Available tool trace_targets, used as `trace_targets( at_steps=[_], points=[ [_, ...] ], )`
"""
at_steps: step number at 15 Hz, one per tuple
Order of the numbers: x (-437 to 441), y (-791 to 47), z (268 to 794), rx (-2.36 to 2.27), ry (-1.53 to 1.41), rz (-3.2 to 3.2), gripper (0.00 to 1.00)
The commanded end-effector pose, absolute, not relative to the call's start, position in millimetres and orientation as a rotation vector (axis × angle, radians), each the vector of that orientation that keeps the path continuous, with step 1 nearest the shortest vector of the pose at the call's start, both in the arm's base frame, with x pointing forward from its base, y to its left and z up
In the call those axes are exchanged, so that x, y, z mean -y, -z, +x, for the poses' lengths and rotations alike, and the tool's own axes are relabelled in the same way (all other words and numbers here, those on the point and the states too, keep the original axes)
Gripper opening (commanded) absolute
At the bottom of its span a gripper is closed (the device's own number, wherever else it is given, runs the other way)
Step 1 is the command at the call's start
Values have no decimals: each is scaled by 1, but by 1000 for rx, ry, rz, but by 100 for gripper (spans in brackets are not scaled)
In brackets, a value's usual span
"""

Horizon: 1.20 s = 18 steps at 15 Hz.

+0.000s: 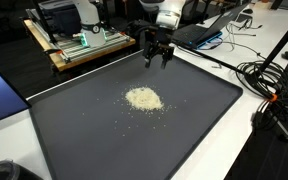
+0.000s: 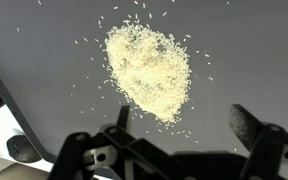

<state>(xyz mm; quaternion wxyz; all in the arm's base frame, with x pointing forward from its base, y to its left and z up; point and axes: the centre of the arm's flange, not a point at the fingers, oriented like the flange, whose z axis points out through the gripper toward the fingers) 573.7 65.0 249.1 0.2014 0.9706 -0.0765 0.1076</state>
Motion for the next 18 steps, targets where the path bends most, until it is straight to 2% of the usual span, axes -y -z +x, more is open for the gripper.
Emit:
trace_targets(
  at_steps=[1,18],
  points=[
    [-39,-258,523,175,-457,2760,100],
    [73,-240,453,201,-806,3095,100]
  ],
)
